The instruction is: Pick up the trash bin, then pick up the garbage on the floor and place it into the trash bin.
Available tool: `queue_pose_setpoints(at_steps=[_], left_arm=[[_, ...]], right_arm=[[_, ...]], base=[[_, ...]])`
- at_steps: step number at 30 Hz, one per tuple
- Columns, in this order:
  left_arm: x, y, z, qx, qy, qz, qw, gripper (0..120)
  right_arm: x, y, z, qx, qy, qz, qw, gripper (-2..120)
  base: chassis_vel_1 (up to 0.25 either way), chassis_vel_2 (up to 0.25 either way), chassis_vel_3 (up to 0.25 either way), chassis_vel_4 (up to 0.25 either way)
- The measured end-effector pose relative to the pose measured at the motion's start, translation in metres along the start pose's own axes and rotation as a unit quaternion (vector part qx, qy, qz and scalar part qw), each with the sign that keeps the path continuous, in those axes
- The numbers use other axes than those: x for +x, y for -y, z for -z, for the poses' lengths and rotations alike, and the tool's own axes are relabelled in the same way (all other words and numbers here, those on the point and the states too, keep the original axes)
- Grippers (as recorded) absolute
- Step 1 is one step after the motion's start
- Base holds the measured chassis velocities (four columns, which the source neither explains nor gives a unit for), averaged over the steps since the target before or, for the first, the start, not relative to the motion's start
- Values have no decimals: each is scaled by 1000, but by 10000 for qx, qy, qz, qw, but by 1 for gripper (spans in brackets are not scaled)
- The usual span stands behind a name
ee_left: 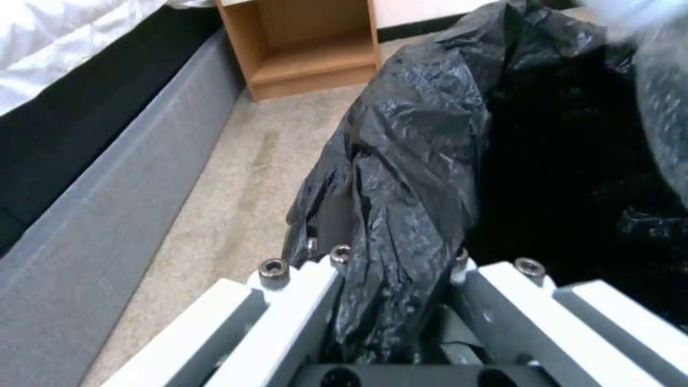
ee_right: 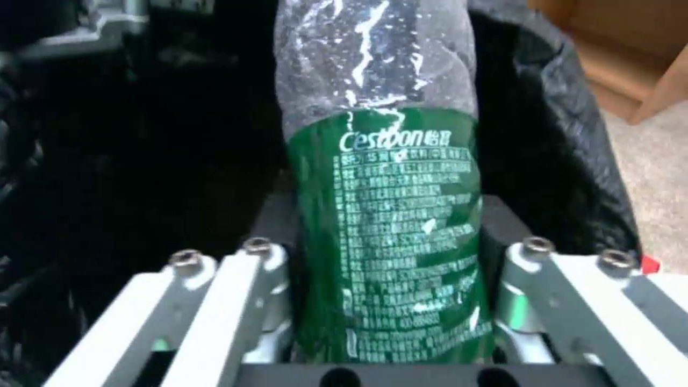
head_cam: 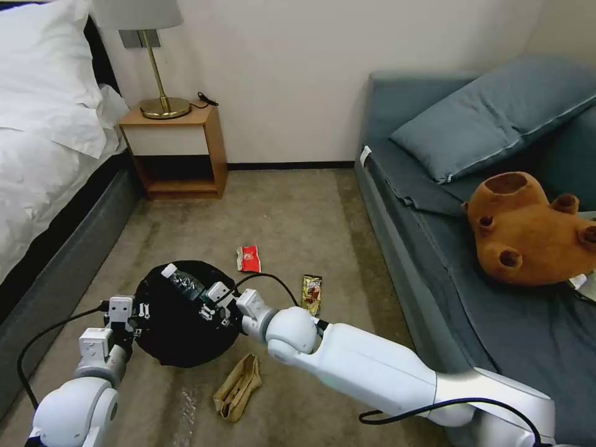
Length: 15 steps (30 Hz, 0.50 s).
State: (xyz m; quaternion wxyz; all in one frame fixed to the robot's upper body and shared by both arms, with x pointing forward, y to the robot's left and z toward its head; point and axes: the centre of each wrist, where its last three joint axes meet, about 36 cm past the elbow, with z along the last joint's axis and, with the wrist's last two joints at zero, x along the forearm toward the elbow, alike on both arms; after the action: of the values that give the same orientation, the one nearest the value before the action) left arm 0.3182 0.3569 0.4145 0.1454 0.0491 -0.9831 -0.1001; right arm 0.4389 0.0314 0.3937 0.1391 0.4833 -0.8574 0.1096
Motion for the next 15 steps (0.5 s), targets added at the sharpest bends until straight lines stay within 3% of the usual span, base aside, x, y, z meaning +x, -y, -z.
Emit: queue_pose_setpoints(at_steps=[7, 10, 13, 15], left_arm=[[0, 0, 1, -15, 10, 8, 10000, 4], [0, -3, 2, -29, 23, 46, 10000, 4], [1, -4, 1, -28, 21, 57, 10000, 4], [2, -5, 0, -14, 0, 80, 10000, 4]], right_arm=[[-1, -6, -5, -15, -51, -11, 10000, 60], [3, -8, -2, -6, -63, 14, 10000, 76], [5, -9, 0, -2, -114, 31, 9999, 82], [12, -13, 11, -54, -308, 69, 9995, 93]], base=[[0, 0, 0, 0], [0, 0, 0, 0], [0, 0, 0, 0], [0, 0, 0, 0]])
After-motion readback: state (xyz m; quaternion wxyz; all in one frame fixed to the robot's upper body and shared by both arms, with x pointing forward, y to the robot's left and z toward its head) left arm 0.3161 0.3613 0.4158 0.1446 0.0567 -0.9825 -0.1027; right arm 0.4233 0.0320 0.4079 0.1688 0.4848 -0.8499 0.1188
